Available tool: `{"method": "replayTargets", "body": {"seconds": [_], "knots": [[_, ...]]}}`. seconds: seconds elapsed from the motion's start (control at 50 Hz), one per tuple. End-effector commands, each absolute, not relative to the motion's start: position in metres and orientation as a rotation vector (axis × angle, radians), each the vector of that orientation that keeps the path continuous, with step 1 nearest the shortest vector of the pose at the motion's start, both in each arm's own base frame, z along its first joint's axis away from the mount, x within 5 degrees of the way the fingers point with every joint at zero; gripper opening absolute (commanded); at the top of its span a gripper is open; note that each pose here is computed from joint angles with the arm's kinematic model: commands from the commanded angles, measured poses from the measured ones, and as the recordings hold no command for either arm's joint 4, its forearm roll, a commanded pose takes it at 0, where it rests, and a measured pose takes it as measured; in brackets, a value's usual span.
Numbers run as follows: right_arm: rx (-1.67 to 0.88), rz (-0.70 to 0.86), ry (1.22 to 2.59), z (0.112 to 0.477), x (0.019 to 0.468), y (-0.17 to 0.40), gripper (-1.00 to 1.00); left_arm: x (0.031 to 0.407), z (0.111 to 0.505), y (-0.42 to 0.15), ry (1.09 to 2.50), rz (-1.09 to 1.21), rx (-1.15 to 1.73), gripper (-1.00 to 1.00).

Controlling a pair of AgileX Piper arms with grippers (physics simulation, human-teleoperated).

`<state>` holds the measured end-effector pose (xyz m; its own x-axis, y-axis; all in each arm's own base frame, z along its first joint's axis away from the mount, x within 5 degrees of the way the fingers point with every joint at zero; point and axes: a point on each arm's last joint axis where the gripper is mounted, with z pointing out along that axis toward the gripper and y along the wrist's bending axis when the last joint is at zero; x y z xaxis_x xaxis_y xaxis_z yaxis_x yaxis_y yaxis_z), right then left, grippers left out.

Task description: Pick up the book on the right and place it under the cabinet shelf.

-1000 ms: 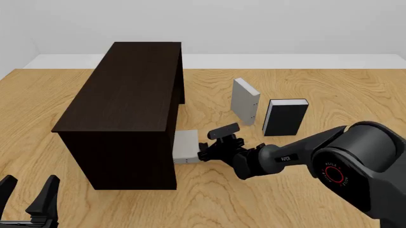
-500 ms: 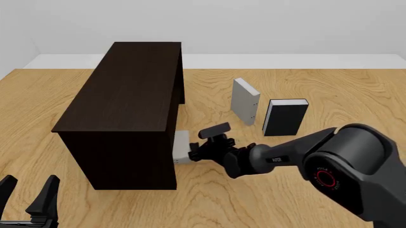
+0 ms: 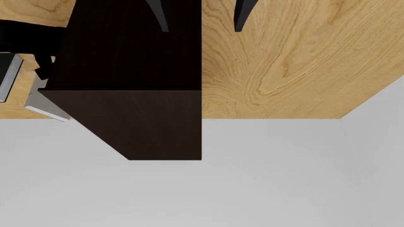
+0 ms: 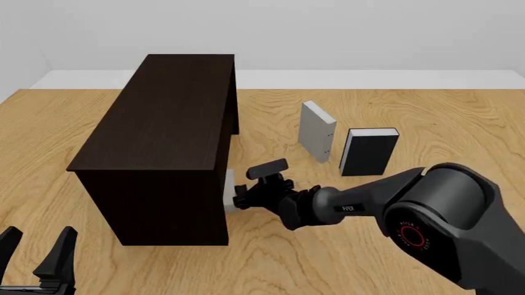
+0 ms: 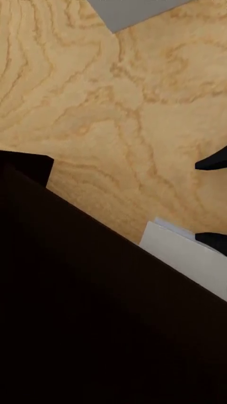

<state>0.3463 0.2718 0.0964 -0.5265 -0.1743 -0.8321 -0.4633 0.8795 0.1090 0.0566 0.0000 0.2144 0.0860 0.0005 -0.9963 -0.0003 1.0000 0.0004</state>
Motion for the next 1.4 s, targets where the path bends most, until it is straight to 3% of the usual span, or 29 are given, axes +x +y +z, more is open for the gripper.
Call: {"method": "replayTargets", "body": {"seconds": [0.02, 1.0, 1.4], "knots": [[-0.574, 0.577, 2.062, 0.099, 0.338, 0.317, 1.00, 0.057, 0.214, 0.000, 1.485, 0.001, 0.000, 1.00], [-0.619, 0.651, 2.025, 0.104, 0.326, 0.355, 1.00, 0.057, 0.214, 0.000, 1.485, 0.001, 0.000, 1.00], [-0.590, 0.596, 2.026, 0.111, 0.335, 0.325, 1.00, 0.057, 0.214, 0.000, 1.486, 0.001, 0.001, 1.00]]}}
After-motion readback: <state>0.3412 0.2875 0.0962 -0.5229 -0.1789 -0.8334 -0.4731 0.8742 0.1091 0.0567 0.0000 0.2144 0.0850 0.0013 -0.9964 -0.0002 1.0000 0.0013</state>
